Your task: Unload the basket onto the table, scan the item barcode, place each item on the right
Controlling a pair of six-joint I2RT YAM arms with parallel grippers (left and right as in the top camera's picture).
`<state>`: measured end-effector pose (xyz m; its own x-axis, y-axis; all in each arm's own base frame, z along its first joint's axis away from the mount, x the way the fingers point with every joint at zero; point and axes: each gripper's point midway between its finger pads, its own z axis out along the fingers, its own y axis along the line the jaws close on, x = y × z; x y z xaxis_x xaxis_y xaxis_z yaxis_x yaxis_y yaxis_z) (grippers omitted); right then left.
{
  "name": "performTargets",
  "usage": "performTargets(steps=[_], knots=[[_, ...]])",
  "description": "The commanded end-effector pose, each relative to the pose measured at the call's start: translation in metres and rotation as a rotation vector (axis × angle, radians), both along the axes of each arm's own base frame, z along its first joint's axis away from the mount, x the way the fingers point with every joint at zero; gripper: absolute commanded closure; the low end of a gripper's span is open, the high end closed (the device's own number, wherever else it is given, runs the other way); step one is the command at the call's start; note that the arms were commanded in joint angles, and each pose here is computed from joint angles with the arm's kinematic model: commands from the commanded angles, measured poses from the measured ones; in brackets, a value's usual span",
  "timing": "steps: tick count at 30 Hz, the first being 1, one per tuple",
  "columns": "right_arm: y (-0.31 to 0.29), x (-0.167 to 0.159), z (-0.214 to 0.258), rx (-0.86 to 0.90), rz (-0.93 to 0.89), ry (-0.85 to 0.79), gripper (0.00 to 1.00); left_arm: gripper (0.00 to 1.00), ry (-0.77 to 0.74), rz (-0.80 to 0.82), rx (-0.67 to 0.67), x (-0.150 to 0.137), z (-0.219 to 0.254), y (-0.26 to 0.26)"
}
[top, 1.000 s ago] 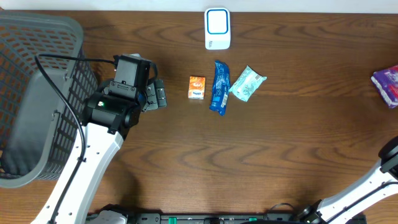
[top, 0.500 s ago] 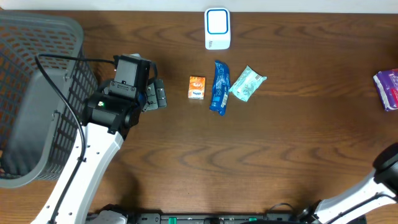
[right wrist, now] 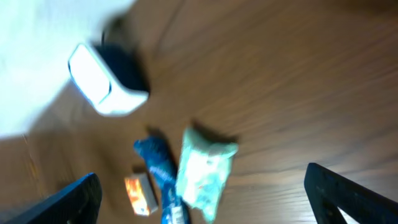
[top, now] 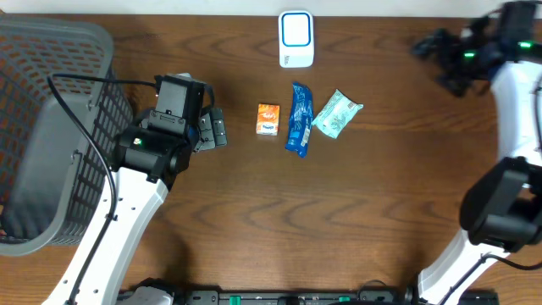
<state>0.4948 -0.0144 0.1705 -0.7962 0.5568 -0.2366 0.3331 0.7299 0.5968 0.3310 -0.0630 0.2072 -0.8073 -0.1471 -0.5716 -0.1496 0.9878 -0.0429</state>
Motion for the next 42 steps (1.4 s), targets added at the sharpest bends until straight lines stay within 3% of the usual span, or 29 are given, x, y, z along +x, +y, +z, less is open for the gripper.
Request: performTargets(steps=[1, 12, 23, 25, 26, 27, 38, 42], knots=[[0.042, -0.005, -0.037, -0.023, 0.004, 0.093, 0.01, 0.02, 0.0, -0.011, 0.016, 0.001, 0.001, 0.002], [0.127, -0.03, -0.117, 0.085, -0.089, 0.21, 0.01, 0.02, 0.0, -0.011, 0.016, 0.001, 0.001, 0.002], [0.141, -0.067, -0.164, 0.066, -0.184, 0.326, 0.07, 0.02, 0.0, -0.011, 0.016, 0.001, 0.001, 0.002], [0.135, -0.071, -0.171, 0.034, -0.201, 0.331, 0.2, 0.02, 0.0, -0.011, 0.016, 0.001, 0.001, 0.002], [0.128, -0.072, -0.176, -0.004, -0.223, 0.321, 0.34, 0.02, 0.0, -0.011, 0.016, 0.001, 0.001, 0.002], [0.124, -0.07, -0.179, -0.025, -0.221, 0.302, 0.39, 0.02, 0.0, -0.011, 0.016, 0.001, 0.001, 0.002], [0.129, -0.073, -0.193, -0.004, -0.167, 0.234, 0.44, 0.02, 0.0, -0.011, 0.016, 0.001, 0.001, 0.002], [0.131, -0.078, -0.196, 0.003, -0.151, 0.242, 0.73, 0.02, 0.0, -0.011, 0.016, 0.001, 0.001, 0.002]])
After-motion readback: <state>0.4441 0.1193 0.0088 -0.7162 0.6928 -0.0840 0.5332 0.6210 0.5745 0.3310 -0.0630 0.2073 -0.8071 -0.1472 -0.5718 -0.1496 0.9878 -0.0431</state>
